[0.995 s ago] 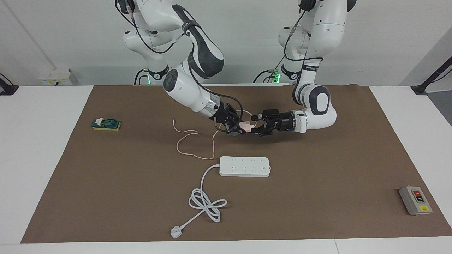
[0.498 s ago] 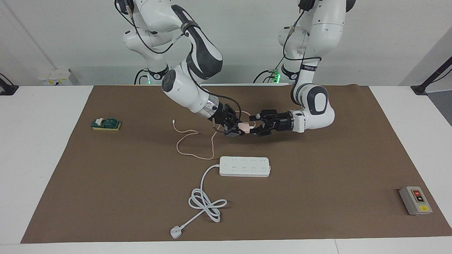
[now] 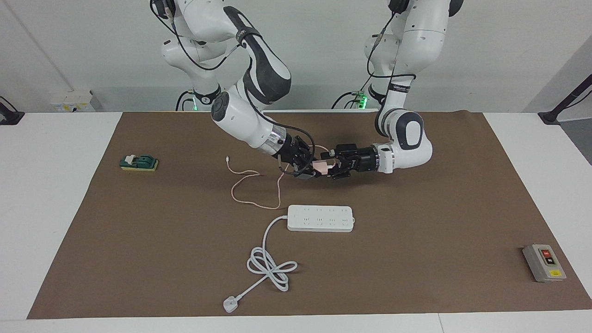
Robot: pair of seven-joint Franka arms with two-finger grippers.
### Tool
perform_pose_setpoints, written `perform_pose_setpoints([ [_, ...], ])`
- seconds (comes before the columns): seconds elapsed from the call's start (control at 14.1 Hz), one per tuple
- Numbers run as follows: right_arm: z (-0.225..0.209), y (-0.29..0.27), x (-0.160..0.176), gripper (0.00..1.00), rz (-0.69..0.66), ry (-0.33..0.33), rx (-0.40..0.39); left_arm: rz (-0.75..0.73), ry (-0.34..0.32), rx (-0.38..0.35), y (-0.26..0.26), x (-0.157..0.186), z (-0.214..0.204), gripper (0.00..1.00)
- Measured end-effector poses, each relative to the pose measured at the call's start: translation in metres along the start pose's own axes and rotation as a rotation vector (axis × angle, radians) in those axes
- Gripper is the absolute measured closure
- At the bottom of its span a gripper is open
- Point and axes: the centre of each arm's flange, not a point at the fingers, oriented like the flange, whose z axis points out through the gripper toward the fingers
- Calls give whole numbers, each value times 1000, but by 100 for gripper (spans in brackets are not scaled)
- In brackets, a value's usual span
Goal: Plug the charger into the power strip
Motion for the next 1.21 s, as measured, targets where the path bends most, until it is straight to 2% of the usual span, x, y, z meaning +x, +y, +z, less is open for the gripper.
perform_pose_setpoints([
  [0.36, -1, 0, 0, 53, 2, -1, 1, 13, 4, 2, 4, 4, 1, 2],
  [0.43, -1, -1, 1, 53, 2, -1, 1, 16, 4, 1, 4, 4, 1, 7],
  [0.5, -1, -1, 1, 53, 2, -1, 1, 21, 5, 1, 5, 5, 1, 7],
  [0.57, -1, -1, 1, 53, 2, -1, 1, 27, 7, 2, 6, 6, 0, 13],
  [0.64, -1, -1, 1, 53, 2, -1, 1, 36, 9, 3, 7, 7, 0, 24],
  [0.71, -1, -1, 1, 53, 2, -1, 1, 47, 11, 4, 7, 7, 0, 39],
  [0.85, -1, -1, 0, 53, 2, -2, 2, 61, 13, 9, 7, 8, -1, 63],
  [0.92, -1, -1, 0, 53, 7, -3, 2, 74, 14, 10, 7, 8, -1, 69],
  [1.21, -2, -2, 0, 53, 6, -3, 4, 77, 14, 11, 8, 9, -1, 69],
])
